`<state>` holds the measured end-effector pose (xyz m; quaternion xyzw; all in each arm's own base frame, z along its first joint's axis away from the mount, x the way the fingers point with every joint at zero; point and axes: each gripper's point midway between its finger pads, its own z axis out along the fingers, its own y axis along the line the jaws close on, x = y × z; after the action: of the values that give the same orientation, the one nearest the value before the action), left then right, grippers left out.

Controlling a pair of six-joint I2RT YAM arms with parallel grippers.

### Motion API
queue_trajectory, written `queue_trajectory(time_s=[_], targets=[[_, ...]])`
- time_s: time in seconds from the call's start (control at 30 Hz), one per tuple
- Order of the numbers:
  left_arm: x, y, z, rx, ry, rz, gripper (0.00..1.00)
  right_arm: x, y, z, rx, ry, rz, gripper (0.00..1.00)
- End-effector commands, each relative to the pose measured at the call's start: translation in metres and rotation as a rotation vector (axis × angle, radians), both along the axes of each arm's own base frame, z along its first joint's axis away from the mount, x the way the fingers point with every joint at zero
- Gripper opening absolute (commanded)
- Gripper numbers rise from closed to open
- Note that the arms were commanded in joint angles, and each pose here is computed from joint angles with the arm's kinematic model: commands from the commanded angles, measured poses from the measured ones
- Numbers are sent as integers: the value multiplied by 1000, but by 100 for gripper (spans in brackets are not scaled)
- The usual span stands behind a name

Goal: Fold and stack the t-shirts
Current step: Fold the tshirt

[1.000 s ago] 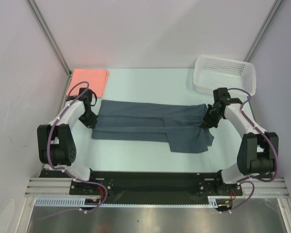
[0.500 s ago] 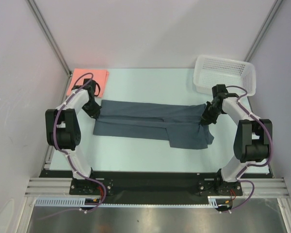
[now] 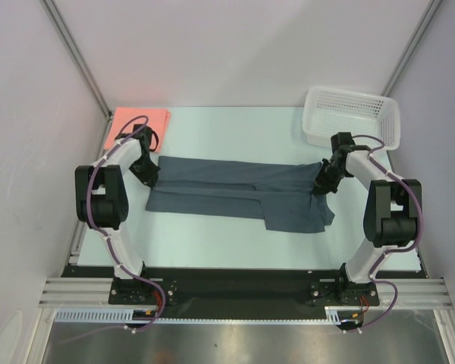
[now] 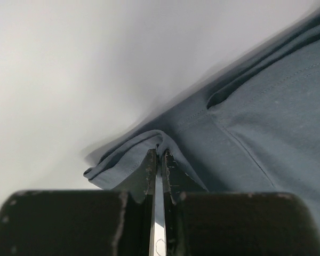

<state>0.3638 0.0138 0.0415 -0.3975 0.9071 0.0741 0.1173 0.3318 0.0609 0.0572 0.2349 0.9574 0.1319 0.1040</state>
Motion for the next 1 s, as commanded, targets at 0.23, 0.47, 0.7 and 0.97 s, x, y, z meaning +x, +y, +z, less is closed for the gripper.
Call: queue_trajectory(time_s=[0.23,0.47,0.7,0.97], targets=[[44,7,24,44,-101,-89,39,57,-16,4,-8,-64,-31,33],[21,8,71,57,-142,-125,79,52,-51,73,-209,-150,10,67],[-12,-23,124,91,-415,-359,67,46,72,121,-62,-415,153,50],[-12,-55,64,-93,-429,-443,22,10,222,42,19,-288,284,22]])
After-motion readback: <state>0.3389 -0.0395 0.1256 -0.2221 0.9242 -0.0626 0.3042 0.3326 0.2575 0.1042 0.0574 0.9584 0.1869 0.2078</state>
